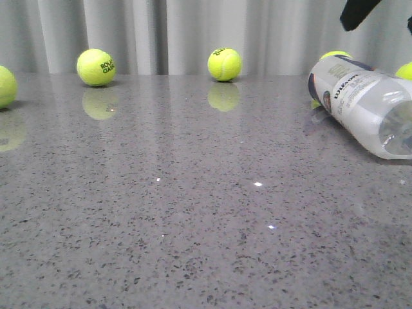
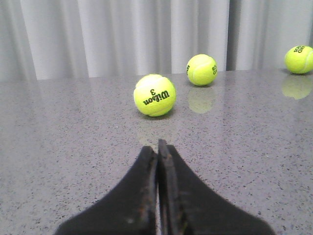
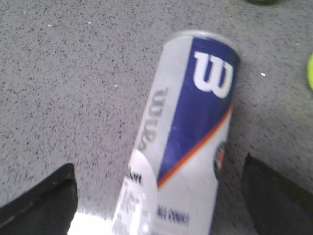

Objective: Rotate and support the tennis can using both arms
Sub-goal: 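Lower the right gripper onto the lying Wilson can and grasp it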

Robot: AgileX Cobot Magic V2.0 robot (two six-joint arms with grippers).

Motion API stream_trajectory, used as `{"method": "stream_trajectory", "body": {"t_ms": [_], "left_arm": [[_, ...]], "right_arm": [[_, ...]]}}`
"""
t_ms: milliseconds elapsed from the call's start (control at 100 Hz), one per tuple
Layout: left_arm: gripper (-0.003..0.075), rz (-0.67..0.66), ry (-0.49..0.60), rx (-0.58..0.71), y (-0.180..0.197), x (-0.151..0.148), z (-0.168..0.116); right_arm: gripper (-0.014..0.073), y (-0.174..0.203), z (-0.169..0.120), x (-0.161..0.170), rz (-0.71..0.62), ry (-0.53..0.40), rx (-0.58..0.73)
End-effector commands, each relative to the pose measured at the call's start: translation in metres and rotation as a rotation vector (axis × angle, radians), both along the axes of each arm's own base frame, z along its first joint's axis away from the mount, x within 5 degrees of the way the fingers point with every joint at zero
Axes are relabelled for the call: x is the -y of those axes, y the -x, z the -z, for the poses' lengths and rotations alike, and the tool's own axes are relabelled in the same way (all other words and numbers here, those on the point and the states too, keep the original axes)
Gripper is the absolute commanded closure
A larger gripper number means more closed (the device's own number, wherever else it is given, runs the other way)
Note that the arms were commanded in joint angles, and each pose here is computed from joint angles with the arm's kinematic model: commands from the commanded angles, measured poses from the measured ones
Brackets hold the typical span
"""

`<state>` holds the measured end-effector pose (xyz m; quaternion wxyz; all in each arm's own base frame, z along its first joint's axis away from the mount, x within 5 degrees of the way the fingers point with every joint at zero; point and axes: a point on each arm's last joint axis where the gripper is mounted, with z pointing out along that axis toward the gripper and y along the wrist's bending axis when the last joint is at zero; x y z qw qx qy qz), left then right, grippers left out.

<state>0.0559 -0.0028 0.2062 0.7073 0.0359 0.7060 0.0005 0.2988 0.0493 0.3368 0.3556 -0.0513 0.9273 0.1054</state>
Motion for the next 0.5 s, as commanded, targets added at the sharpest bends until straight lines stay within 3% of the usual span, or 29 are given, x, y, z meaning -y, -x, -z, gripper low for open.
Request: {"method": "stream_trajectory", "body": {"t_ms": [0, 300, 490], "left_arm": [[0.0741, -0.003, 0.020, 0.074, 0.001, 0.000, 0.006], [0.0741, -0.003, 0.020, 0.074, 0.001, 0.000, 0.006], [0.0741, -0.003, 0.020, 0.074, 0.001, 0.000, 0.006]], "right_arm": [[-0.0051, -0.014, -0.012, -0.002, 0.008, -0.012, 0.097], [-0.0051, -0.045, 0.034, -0.004, 0.013, 0.016, -0.012], [-0.0034, -0.049, 0.043, -0.005, 0.011, 0.019, -0.045]]}}
